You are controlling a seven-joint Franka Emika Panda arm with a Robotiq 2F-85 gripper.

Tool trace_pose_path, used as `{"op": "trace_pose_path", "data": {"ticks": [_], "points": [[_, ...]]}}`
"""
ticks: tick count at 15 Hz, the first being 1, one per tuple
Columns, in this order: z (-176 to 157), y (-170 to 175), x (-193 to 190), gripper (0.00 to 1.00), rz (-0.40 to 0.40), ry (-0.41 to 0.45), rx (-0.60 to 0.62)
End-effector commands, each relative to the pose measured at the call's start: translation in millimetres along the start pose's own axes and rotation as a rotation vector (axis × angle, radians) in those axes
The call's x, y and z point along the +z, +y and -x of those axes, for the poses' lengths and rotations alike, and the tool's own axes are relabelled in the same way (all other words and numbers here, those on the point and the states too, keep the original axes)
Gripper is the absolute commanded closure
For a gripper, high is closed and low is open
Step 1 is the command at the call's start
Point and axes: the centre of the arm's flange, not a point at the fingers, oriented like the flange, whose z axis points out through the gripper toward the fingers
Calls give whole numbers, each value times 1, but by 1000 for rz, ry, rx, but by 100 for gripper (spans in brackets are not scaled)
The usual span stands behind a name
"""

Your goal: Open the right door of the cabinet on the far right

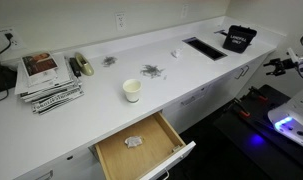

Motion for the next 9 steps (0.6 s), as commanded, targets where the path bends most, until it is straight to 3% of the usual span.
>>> {"op": "trace_pose_path", "data": {"ticks": [1,5,9], "points": [[-24,0,22,0,-109,-53,151],[-44,11,49,0,-226,-131,264],[-54,21,69,0,-220,-274,345]]}}
